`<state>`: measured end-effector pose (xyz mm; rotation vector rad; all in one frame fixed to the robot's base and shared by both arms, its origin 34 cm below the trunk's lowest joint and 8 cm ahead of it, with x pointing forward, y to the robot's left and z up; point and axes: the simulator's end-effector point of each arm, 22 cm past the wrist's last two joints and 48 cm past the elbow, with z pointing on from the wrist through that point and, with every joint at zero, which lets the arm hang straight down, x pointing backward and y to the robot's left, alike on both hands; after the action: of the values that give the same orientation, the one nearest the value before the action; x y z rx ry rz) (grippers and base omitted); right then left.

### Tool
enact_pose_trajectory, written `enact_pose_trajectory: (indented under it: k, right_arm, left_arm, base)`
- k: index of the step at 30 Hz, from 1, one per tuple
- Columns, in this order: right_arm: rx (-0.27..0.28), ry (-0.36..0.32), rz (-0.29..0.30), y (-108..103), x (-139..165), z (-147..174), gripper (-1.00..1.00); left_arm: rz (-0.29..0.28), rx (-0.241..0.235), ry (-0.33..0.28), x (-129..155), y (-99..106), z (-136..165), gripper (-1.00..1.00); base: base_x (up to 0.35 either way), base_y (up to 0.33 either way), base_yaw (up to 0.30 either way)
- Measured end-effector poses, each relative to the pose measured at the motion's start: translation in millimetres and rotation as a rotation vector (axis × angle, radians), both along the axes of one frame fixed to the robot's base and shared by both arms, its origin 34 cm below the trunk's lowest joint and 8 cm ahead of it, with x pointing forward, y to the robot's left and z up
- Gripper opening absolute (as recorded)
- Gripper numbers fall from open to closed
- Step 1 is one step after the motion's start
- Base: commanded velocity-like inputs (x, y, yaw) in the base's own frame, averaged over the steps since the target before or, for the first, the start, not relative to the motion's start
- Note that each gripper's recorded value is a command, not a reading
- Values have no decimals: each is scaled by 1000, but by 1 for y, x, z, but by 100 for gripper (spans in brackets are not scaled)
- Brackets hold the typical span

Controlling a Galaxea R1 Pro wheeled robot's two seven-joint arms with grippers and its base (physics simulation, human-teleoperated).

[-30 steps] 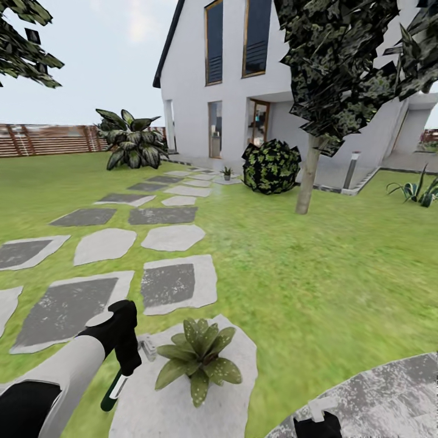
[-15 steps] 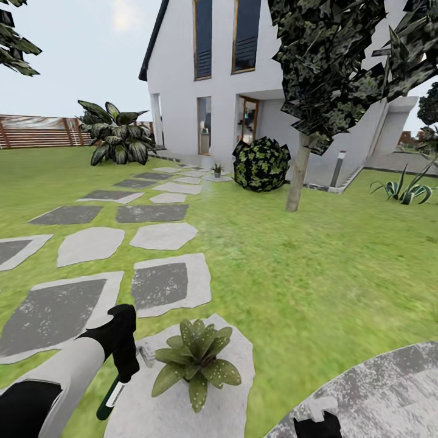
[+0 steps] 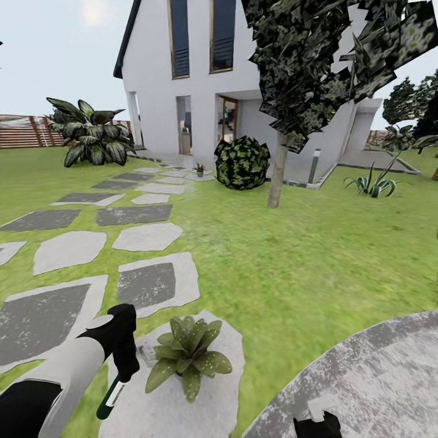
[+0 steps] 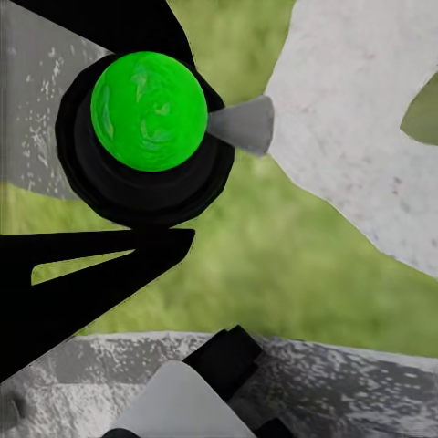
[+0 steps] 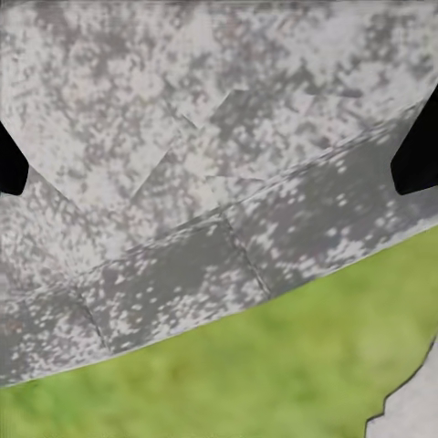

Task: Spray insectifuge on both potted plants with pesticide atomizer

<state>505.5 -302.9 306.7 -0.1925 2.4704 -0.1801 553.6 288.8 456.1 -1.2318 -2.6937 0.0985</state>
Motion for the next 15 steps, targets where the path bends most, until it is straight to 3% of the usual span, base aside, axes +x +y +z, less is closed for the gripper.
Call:
enact_pose_trajectory:
  k: [10, 13, 15]
  right_arm:
    - [3, 0, 1, 2, 0, 0, 100]
    - [1, -4, -2, 0, 1, 1, 100]
    - [2, -5, -2, 1, 2, 2, 100]
  left_arm:
    - [1, 3, 3, -1, 0, -1, -100]
    - [3, 2, 4, -2, 0, -1, -100]
    - [-4, 20, 18, -19, 4, -17, -100]
  base:
    - [24, 302, -1]
    - [113, 83, -203]
    - [11, 6, -222]
